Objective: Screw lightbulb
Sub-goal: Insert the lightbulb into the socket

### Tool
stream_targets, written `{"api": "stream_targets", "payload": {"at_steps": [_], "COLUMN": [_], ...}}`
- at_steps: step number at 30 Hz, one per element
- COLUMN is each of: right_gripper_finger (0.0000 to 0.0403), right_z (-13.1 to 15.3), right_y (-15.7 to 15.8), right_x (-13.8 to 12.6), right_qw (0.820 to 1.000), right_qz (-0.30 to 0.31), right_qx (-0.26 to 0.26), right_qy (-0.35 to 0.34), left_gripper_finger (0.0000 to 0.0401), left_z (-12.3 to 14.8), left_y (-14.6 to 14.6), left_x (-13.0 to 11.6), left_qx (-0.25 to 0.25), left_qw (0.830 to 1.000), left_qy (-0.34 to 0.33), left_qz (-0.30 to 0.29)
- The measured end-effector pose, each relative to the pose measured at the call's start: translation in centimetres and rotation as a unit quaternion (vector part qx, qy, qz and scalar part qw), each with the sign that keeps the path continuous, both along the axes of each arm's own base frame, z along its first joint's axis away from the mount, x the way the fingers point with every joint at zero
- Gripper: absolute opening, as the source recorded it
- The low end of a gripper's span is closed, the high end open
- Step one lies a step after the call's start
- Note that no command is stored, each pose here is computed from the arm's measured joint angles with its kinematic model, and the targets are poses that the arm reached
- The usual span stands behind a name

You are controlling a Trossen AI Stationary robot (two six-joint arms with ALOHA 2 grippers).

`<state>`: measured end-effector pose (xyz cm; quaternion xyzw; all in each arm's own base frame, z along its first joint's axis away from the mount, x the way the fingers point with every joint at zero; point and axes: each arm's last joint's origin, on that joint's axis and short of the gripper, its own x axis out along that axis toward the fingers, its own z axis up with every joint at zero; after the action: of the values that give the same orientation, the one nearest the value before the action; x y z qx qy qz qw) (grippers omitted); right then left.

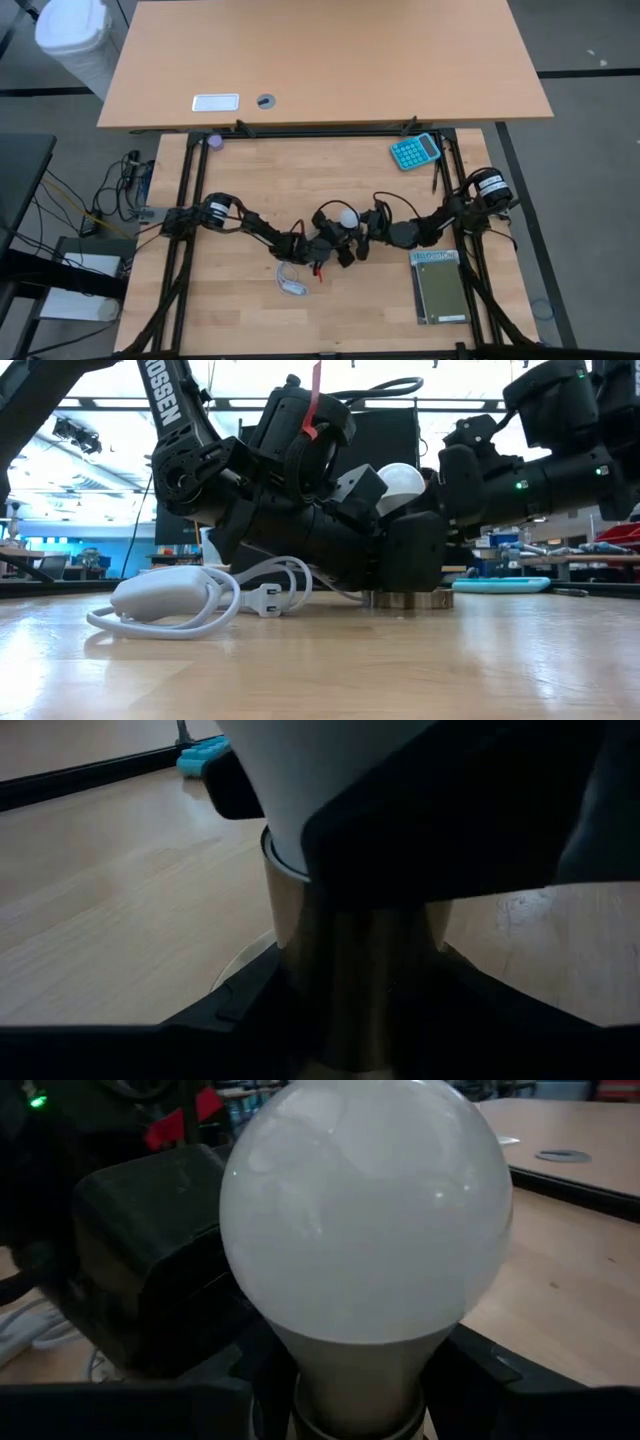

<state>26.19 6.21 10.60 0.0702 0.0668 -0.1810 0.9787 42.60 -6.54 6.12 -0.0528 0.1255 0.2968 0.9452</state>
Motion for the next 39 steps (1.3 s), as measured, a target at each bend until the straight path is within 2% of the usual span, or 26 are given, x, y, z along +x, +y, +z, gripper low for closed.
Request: {"api": "stream_targets", "payload": {"at_steps": [5, 13, 22, 26, 29, 33, 36, 39], "right_gripper_finger": [0.0176, 0.0175, 0.0184, 0.0213, 0.0245, 0.0291, 0.032, 0.0335], "right_z": [-0.1, 0.1, 0.0, -0.1, -0.6, -0.5, -0.2, 0.0], "right_y": [0.6, 1.8, 1.9, 1.5, 1.1, 0.6, 0.3, -0.2], "right_x": [-0.2, 1.0, 1.0, 0.7, 0.2, -0.8, -1.8, -2.5], "right_qw": [0.999, 0.996, 0.996, 0.997, 0.998, 0.998, 0.999, 0.998], "right_qz": [-0.032, -0.091, -0.088, -0.07, -0.039, -0.01, 0.002, 0.051], "right_qx": [0.017, 0.013, 0.009, 0.017, 0.016, 0.039, 0.032, 0.008], "right_qy": [-0.004, 0.017, 0.021, 0.019, 0.037, 0.039, 0.038, 0.041], "left_gripper_finger": [0.0206, 0.0206, 0.0206, 0.0206, 0.0206, 0.0206, 0.0206, 0.0206], "left_z": [0.0, -0.3, -0.3, -0.2, -0.2, -0.2, -0.1, 0.0], "left_y": [0.0, 0.1, 0.1, 0.0, 0.0, 0.0, 0.0, -0.1], "left_x": [0.0, -0.2, -0.2, -0.2, -0.2, -0.1, -0.1, 0.0], "left_qx": [-0.001, 0.0, 0.001, 0.001, -0.001, -0.001, 0.008, 0.015], "left_qw": [1.0, 1.0, 1.0, 1.0, 1.0, 1.0, 1.0, 1.0], "left_qy": [0.001, 0.013, 0.013, 0.01, 0.008, 0.005, 0.007, 0.009], "left_qz": [0.0, 0.019, 0.019, 0.018, 0.019, 0.017, 0.008, -0.012]}}
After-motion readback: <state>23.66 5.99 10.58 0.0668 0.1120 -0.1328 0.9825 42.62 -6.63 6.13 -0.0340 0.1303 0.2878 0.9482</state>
